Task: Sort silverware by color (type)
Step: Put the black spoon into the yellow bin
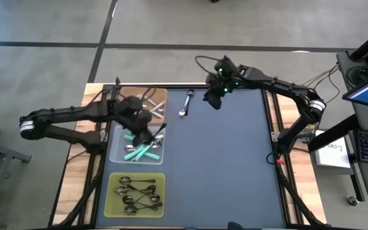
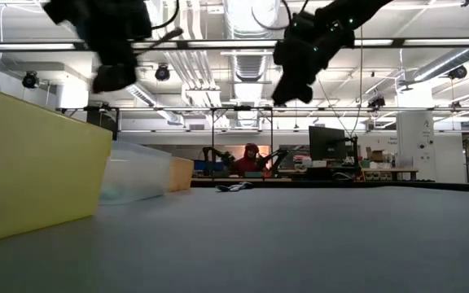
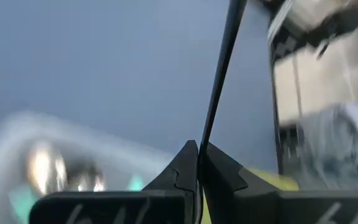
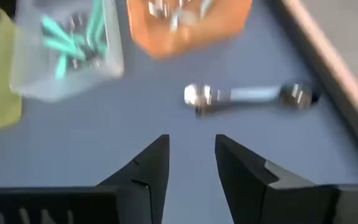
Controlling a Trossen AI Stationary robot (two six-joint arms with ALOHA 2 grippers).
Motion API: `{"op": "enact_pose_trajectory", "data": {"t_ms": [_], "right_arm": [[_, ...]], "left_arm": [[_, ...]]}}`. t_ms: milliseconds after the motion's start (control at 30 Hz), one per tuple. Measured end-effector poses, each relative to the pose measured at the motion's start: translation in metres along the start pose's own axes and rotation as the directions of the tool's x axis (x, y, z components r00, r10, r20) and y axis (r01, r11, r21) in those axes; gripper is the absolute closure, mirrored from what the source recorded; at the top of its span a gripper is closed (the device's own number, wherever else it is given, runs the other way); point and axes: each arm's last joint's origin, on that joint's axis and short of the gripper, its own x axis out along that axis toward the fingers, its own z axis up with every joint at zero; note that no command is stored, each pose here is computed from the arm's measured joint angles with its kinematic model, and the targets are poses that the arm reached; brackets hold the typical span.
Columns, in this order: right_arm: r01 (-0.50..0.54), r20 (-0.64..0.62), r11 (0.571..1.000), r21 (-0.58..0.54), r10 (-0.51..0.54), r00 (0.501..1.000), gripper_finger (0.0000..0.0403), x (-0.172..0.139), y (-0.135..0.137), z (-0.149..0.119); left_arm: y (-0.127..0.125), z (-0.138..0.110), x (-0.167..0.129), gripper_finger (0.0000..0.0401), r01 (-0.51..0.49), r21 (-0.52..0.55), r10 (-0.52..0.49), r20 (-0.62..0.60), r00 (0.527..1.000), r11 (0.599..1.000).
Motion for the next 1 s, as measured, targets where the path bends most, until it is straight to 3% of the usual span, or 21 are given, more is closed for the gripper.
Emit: {"op": "enact_pose_trajectory", "data": {"t_ms": [133, 333, 467, 733, 1000], "right_arm": [[-0.018, -0.124, 0.998, 0.062, 0.026, 0.992, 0.0293, 0.013, 0.000, -0.013], [-0.015, -0.156, 0.989, 0.146, 0.038, 0.987, 0.0306, 0.027, -0.001, -0.017], [0.041, -0.169, 0.983, 0.181, -0.010, 0.986, 0.0307, 0.035, -0.001, -0.018], [0.117, -0.204, 0.955, 0.273, -0.061, 0.977, 0.0294, 0.060, -0.003, -0.022], [0.132, -0.182, 0.937, 0.323, -0.075, 0.980, 0.0282, 0.091, -0.003, -0.023]], "left_arm": [[-0.025, -0.024, -0.004, 0.0401, 0.011, -0.089, -0.026, -0.169, 0.985, 0.996], [-0.070, -0.059, 0.007, 0.0401, 0.069, -0.170, -0.127, -0.357, 0.925, 0.983], [-0.093, -0.082, 0.018, 0.0401, -0.007, -0.179, -0.074, -0.442, 0.894, 0.984], [-0.113, -0.107, 0.040, 0.0395, -0.126, -0.204, -0.002, -0.535, 0.845, 0.971], [-0.121, -0.116, 0.056, 0.0352, -0.141, -0.229, -0.026, -0.602, 0.798, 0.963]]}}
